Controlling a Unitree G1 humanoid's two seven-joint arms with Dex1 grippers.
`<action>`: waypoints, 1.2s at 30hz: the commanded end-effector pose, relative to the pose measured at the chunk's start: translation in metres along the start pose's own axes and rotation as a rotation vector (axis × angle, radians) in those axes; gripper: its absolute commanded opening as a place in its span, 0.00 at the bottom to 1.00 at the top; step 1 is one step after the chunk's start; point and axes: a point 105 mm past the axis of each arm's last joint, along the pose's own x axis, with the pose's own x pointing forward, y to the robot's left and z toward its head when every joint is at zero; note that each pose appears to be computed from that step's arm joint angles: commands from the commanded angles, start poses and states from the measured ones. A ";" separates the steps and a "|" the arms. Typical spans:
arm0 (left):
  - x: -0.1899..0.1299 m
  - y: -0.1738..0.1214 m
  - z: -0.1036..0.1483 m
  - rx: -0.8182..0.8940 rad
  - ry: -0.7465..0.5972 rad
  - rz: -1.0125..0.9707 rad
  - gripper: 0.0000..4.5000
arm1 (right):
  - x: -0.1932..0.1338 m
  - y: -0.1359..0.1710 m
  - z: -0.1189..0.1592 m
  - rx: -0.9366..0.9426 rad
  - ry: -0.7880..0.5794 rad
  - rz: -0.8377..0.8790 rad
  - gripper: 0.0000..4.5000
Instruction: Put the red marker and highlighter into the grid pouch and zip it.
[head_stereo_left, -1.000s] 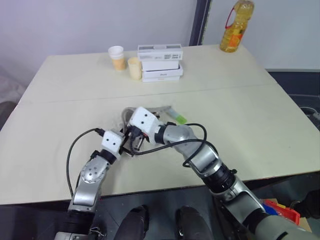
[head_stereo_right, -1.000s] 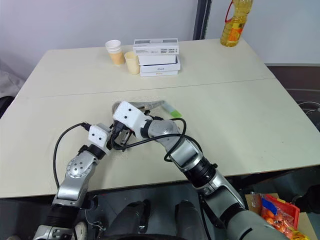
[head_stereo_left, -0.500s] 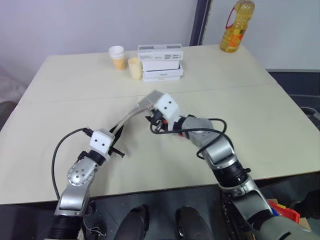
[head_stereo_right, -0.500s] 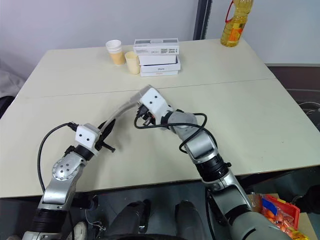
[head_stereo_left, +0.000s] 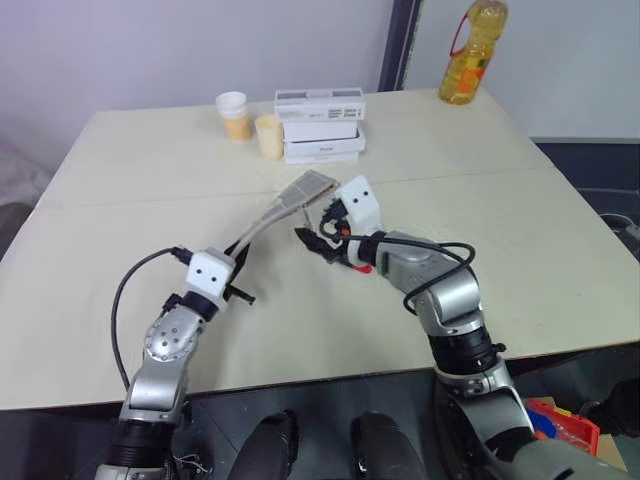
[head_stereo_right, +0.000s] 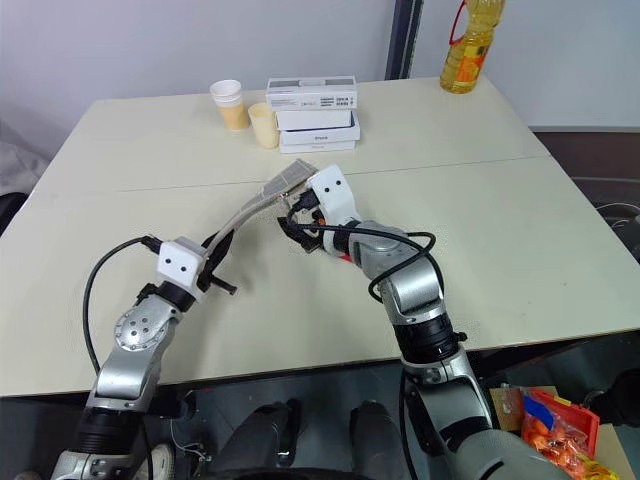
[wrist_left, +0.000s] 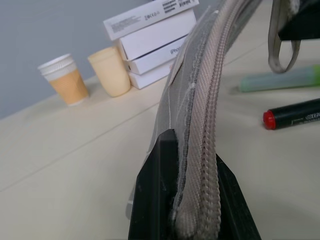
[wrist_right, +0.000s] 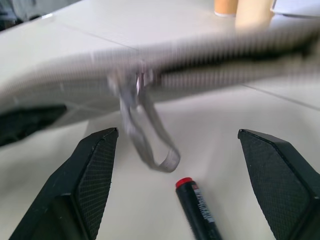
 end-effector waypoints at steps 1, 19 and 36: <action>0.005 0.004 0.013 0.028 -0.054 0.014 0.00 | -0.001 0.006 0.024 -0.004 -0.077 0.011 0.61; 0.009 -0.008 0.020 0.021 -0.079 -0.023 0.00 | 0.018 0.063 0.018 -0.055 -0.031 0.192 0.01; -0.021 0.006 0.017 -0.034 0.021 -0.127 0.00 | 0.014 0.037 0.014 -0.136 -0.017 0.108 0.01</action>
